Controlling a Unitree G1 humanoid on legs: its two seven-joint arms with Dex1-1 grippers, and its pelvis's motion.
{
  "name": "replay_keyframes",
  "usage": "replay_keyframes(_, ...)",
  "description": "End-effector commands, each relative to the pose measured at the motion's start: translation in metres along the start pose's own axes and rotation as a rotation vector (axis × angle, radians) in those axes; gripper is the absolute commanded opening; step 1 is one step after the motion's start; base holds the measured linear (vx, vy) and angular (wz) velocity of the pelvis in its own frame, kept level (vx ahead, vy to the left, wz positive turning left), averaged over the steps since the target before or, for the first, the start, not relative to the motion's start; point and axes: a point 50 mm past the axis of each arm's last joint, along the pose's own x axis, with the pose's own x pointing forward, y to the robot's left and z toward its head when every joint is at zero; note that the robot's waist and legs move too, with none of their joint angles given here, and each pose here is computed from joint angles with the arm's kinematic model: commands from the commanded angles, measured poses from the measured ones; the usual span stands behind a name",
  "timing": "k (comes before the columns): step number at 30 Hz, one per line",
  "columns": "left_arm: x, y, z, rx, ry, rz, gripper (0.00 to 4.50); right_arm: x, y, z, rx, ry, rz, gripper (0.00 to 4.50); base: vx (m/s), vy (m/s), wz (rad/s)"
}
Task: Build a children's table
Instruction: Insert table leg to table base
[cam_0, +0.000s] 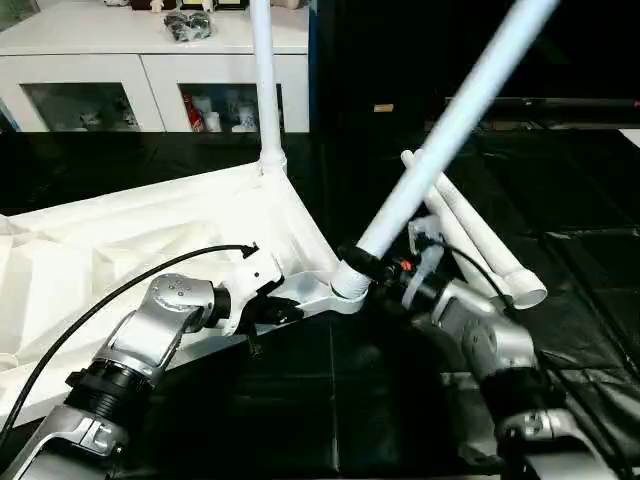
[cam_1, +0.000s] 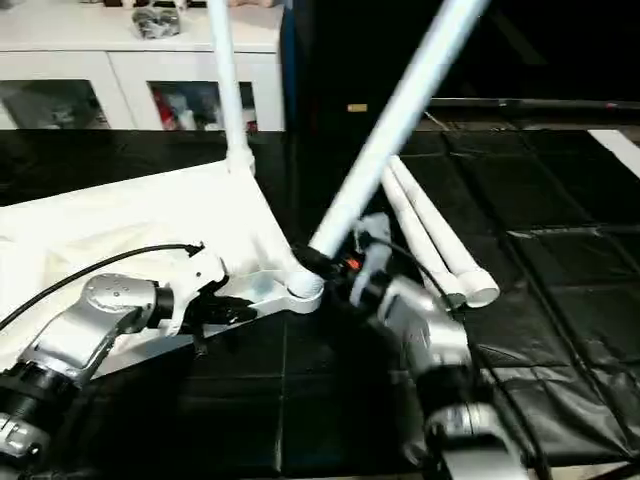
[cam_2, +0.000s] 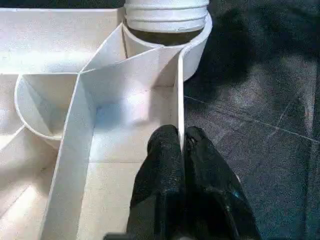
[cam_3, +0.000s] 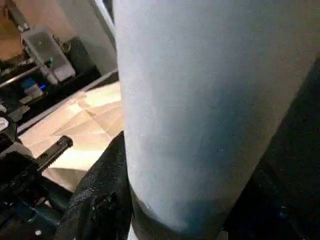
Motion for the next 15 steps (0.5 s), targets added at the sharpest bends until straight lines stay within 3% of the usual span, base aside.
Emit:
replay_keyframes(1, -0.01, 0.01, 0.008, 0.001, -0.043, 0.05, 0.0, -0.02, -0.01, -0.033, 0.026, 0.087, -0.131, 1.93, 0.0, 0.0, 0.0)
replay_keyframes(5, -0.01, 0.011, 0.007, 0.0, -0.042, 0.053, 0.0, -0.024, -0.007, -0.037, -0.063, 0.095, -0.127, 1.93, 0.0, 0.0, 0.0)
replay_keyframes(7, -0.011, 0.012, 0.006, 0.001, -0.037, 0.057, 0.0, -0.027, -0.003, -0.039, -0.19, 0.131, -0.095, 1.93, 0.0, 0.0, 0.0)
replay_keyframes(10, -0.011, 0.012, 0.005, 0.003, -0.035, 0.059, 0.0, -0.029, -0.001, -0.04, -0.251, 0.163, -0.074, 1.93, 0.0, 0.0, 0.0)
replay_keyframes(11, -0.011, 0.011, 0.005, 0.003, -0.034, 0.059, 0.0, -0.031, 0.0, -0.043, -0.323, 0.215, -0.046, 1.93, 0.0, 0.0, 0.0)
replay_keyframes(15, -0.011, 0.01, 0.003, 0.021, -0.022, 0.053, 0.0, -0.028, 0.005, -0.046, -0.445, 0.309, 0.034, 1.93, 0.0, 0.0, 0.0)
